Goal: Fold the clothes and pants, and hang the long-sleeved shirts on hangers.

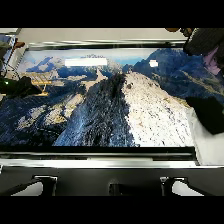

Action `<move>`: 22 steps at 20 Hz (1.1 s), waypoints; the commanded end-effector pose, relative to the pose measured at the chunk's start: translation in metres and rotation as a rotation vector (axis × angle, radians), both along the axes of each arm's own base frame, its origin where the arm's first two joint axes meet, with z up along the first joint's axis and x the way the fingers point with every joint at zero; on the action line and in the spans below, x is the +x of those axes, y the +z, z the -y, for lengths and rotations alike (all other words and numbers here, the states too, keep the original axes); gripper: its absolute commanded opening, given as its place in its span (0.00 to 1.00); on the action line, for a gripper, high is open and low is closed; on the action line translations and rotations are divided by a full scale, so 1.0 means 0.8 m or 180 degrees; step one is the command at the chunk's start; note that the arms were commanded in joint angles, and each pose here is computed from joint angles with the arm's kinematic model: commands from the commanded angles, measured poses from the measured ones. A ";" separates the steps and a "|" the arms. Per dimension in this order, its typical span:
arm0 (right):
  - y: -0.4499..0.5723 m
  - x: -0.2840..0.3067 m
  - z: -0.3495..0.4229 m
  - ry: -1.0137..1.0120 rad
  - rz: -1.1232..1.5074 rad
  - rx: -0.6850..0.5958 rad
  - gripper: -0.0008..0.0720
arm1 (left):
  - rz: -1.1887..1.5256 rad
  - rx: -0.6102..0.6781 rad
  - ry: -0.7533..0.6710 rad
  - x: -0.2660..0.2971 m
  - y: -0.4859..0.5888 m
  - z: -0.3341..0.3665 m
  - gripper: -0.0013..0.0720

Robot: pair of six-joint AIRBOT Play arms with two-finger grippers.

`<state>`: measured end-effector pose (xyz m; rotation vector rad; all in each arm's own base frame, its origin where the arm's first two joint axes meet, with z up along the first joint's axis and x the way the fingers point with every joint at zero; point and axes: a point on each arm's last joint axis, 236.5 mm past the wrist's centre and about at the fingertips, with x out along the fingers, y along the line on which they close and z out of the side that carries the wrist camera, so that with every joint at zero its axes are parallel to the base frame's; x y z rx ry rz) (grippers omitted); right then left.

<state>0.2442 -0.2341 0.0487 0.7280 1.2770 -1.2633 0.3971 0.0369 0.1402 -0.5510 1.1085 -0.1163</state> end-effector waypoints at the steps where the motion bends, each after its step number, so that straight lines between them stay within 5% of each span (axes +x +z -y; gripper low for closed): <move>1: -0.037 -0.064 -0.001 0.0111 -0.0661 -0.0031 0.05 | 0.0006 0.0002 0.0003 0.000 0.000 0.000 0.04; 22: -0.078 -0.138 0.006 0.0562 -0.1566 -0.0043 0.05 | 0.0017 0.0017 -0.0017 0.000 0.000 -0.001 0.04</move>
